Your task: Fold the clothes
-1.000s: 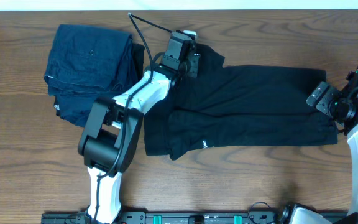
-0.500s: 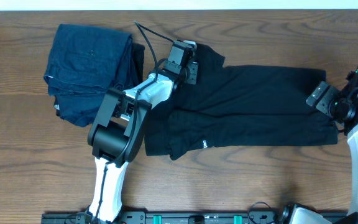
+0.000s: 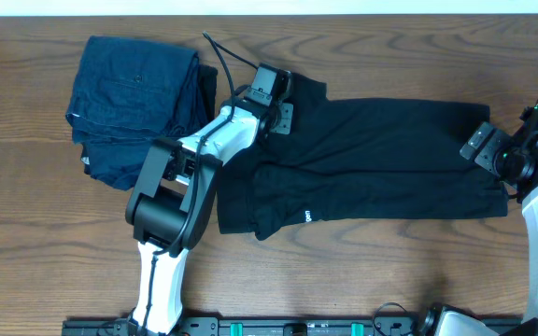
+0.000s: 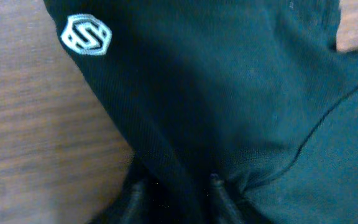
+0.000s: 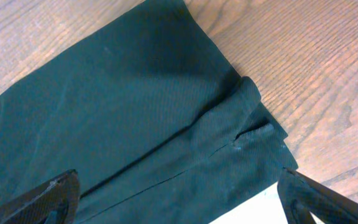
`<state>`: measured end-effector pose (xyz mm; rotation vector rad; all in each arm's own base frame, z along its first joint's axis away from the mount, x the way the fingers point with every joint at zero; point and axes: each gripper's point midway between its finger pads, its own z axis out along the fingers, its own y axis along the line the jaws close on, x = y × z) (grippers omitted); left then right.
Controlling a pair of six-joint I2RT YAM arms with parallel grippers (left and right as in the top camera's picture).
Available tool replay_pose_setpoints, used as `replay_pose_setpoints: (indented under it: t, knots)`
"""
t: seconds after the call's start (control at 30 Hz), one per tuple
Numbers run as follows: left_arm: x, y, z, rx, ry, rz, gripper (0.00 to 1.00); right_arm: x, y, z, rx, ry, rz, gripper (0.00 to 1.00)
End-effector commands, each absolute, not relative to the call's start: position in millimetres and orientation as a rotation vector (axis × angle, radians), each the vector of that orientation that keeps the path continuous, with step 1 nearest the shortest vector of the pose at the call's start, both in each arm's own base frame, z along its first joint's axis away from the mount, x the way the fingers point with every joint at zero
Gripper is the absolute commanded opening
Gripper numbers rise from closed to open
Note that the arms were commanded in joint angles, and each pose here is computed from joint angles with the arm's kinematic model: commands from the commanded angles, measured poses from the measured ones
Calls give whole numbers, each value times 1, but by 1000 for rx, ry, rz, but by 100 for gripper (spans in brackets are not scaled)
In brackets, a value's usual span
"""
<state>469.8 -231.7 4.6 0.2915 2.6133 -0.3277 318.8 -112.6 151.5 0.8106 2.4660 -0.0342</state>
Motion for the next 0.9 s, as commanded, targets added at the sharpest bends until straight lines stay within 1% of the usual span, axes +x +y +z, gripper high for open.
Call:
replay_pose_setpoints:
  t: [0.0, 0.1, 0.23, 0.3, 0.4, 0.6, 0.87]
  knots:
    - [455, -218, -13, 285, 2694, -269, 48, 318, -113, 149, 807, 2477, -39, 99]
    - [462, -214, 5, 267, 2650, -234, 51, 318, -113, 149, 807, 2478, -39, 99]
    - [477, -214, 48, 241, 2542, -253, 56, 318, -113, 149, 807, 2477, -39, 99]
    - [485, -213, 69, 226, 2483, -271, 56, 318, -113, 149, 807, 2477, -39, 99]
    - [495, -209, 84, 204, 2433, -282, 56, 318, -113, 149, 807, 2478, -39, 99]
    - [506, -203, 76, 181, 2416, -279, 55, 318, -113, 149, 807, 2477, -39, 99]
    - [515, -207, 40, 181, 2424, -277, 55, 318, -113, 149, 807, 2477, -39, 99]
